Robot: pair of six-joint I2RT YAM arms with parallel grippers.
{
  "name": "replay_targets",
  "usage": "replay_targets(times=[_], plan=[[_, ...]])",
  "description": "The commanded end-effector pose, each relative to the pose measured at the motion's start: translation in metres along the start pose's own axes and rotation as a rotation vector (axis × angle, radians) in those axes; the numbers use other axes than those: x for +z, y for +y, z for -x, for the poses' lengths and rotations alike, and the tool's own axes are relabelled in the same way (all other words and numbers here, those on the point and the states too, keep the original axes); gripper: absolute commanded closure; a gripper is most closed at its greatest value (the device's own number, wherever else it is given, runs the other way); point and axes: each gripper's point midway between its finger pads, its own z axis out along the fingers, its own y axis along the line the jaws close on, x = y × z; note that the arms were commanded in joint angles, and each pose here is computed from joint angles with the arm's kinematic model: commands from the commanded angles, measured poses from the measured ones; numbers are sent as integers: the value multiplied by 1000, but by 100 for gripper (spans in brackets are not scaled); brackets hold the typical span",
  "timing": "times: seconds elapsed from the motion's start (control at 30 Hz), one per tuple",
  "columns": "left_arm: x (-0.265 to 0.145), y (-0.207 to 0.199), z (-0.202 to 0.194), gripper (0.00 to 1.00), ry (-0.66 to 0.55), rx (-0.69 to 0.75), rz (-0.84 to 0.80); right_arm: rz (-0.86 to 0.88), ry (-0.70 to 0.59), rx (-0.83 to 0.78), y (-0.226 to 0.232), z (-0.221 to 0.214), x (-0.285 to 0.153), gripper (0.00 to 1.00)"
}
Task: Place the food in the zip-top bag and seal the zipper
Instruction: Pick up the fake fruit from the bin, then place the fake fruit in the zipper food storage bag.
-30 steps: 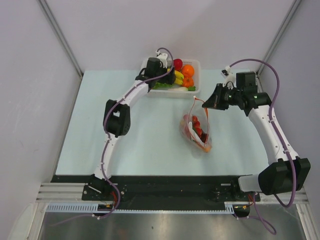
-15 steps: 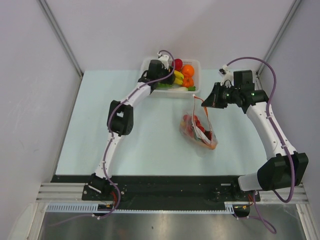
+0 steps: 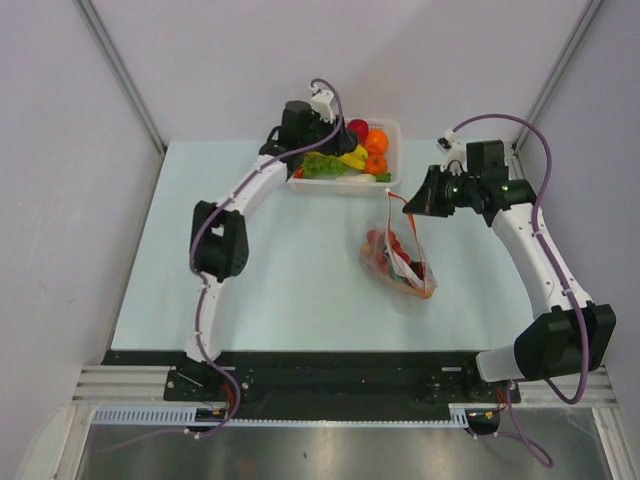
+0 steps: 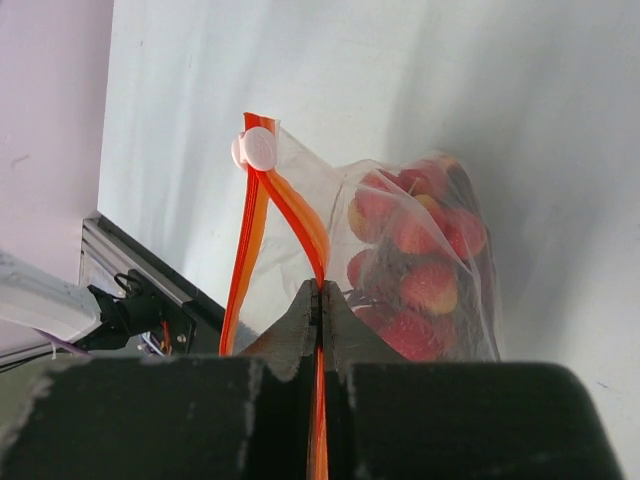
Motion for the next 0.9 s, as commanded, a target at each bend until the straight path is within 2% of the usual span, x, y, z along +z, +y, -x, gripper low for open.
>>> replay_targets(times=[0.0,0.07,0.1,0.17,0.2,0.27,0.33,0.43,0.63,0.77,0.87], plan=[[-101,-110,119,82,-191,88,-301,72,-40,-41,24,17,-9,100],[-114,-132,98,84,-136,81,-375,86,-28,-41,28,13,-10,100],[-142,-152,111,84,-157,103,-436,101,-17,-33,31,11,-11,100],[-159,-173,92,85,-109,101,-506,114,-5,-28,34,6,-11,100],[-181,-188,99,85,-131,145,-543,126,3,-23,36,4,-11,100],[-201,-215,77,85,-75,191,-632,135,5,-20,38,4,-11,100],[-227,-242,67,84,-75,306,-692,140,3,-15,39,4,-10,100],[-239,-256,35,84,-25,381,-728,152,7,-11,41,5,-10,100],[-236,-268,-16,83,104,450,-764,170,7,-14,45,4,-12,100],[-217,-263,-41,82,168,508,-703,177,4,-14,46,3,-12,100],[-205,-262,-43,82,170,533,-648,183,4,-13,47,3,-12,100]])
